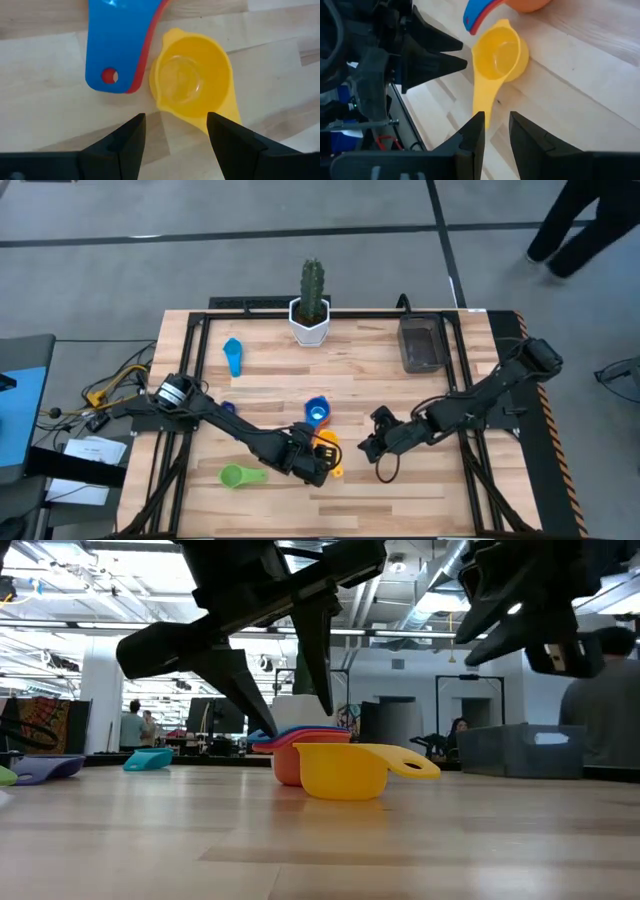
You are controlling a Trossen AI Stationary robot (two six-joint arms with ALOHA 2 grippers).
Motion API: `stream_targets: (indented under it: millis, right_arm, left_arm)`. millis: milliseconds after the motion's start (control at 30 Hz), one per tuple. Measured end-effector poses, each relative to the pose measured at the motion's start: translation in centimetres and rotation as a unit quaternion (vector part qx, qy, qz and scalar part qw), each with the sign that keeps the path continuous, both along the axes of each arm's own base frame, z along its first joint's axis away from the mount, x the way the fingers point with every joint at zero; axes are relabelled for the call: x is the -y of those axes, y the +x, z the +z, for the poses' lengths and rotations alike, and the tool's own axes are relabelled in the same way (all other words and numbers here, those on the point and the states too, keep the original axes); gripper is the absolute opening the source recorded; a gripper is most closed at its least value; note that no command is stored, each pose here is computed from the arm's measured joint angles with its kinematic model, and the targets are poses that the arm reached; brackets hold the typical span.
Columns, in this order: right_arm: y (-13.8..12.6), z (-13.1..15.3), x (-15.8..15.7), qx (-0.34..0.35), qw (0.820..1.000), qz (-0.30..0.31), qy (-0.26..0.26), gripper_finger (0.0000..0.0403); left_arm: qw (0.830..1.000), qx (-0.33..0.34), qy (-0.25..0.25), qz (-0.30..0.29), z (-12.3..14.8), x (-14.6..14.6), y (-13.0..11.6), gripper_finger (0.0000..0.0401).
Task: Nest measuring cups in basket
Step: Stack the yellow measuring cup on top of the blue measuring cup
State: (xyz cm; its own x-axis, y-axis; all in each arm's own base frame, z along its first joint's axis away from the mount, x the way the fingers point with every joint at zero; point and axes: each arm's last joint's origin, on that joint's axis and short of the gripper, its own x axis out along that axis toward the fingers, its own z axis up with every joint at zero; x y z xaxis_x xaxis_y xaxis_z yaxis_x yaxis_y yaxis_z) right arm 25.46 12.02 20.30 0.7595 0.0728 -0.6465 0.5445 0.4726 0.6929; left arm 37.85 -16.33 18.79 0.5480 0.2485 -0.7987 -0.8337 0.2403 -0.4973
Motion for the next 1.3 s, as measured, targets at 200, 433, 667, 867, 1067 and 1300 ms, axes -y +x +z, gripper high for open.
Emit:
stream_targets:
  millis: [200,433,667,867,1067,1300]
  right_arm:
    - [0.8,-1.3,0.2,-0.014,1.0,-0.014,-0.006,0.0106]
    - [2.0,-3.1,1.1,-0.035,0.999,-0.015,-0.03,0.0097]
    - [2.8,-3.8,1.5,-0.035,0.999,-0.019,-0.015,0.0097]
    - [2.8,-3.6,1.7,-0.031,0.999,-0.016,-0.027,0.0097]
    - [2.7,-3.6,1.3,-0.028,0.999,-0.008,-0.025,0.0097]
    - [2.5,-3.5,0.7,-0.027,0.999,0.005,-0.022,0.0097]
  left_arm:
    - [1.0,-0.001,-0.002,-0.004,0.0,0.2,-0.1,0.0199]
    - [1.0,-0.006,-0.005,-0.01,0.0,0.4,-0.2,0.0199]
    - [1.0,0.007,0.005,0.02,-0.4,-0.1,0.2,0.0199]
    - [0.999,-0.008,-0.034,0.023,-2.5,0.2,1.0,0.0199]
    - [0.999,-0.013,-0.036,0.026,-3.1,0.0,1.2,0.0199]
    - [0.999,-0.02,-0.037,0.024,-3.2,-0.4,1.3,0.0183]
